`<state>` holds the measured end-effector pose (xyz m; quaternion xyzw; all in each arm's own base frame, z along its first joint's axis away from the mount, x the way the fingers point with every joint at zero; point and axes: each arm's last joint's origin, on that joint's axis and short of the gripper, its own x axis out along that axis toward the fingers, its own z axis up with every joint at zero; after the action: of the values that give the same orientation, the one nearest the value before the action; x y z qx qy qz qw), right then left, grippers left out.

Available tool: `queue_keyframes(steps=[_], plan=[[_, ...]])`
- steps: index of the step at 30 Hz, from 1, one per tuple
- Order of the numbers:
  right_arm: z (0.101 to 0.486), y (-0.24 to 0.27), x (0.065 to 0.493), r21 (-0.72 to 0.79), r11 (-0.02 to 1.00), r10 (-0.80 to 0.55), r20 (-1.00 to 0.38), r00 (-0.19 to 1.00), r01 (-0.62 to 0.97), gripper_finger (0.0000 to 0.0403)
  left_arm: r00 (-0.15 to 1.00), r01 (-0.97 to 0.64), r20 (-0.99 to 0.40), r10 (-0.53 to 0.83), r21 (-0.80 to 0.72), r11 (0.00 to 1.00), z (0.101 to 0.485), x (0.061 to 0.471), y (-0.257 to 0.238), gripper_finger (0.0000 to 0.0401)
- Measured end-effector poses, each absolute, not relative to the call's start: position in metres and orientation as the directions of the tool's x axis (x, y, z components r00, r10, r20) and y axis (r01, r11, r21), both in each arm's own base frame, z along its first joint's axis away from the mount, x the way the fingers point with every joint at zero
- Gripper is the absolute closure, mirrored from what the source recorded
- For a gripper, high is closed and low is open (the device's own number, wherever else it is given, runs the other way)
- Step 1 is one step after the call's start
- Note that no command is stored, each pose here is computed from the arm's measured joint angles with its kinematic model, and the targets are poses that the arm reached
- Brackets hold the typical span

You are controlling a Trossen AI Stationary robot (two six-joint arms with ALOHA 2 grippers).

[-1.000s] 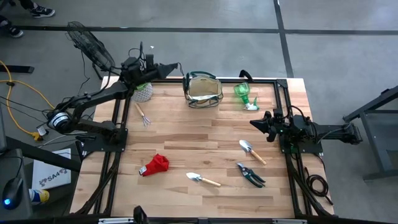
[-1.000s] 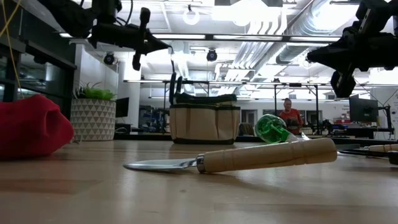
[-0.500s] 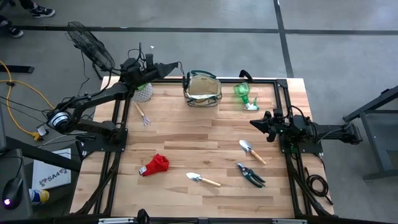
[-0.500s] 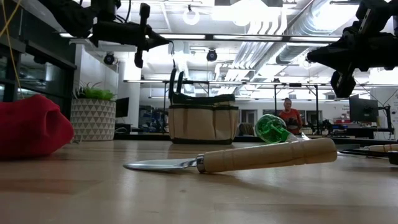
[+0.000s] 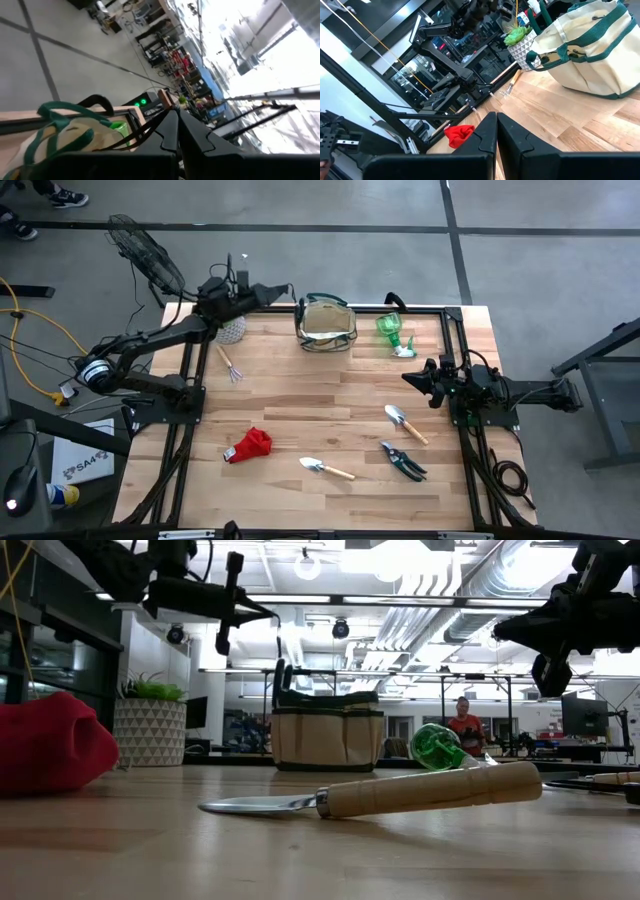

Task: Pick & Place Garden tools in Gardening bag
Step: Put the top shear scissors into the gardening bag

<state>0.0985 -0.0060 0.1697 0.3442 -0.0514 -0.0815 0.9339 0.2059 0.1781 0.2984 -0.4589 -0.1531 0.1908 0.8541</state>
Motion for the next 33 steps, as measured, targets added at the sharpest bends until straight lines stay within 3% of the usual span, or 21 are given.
queue_keyframes(steps=[13, 28, 33], plan=[[0.170, -0.006, 0.098, 0.651, 0.750, -0.188, 0.040, 0.981, 0.117, 0.0400, 0.847, -0.188, 0.045, 0.529, -0.906, 0.379, 0.283, 0.208, 0.171, 0.0401], [0.170, -0.006, 0.098, 0.651, 0.750, -0.188, 0.040, 0.981, 0.117, 0.0401, 0.821, -0.201, 0.057, 0.567, -0.902, 0.382, 0.283, 0.215, 0.163, 0.0401], [0.170, -0.006, 0.098, 0.651, 0.750, -0.187, 0.041, 0.981, 0.116, 0.0401, 0.867, -0.196, 0.037, 0.496, -0.891, 0.410, 0.281, 0.219, 0.158, 0.0401]])
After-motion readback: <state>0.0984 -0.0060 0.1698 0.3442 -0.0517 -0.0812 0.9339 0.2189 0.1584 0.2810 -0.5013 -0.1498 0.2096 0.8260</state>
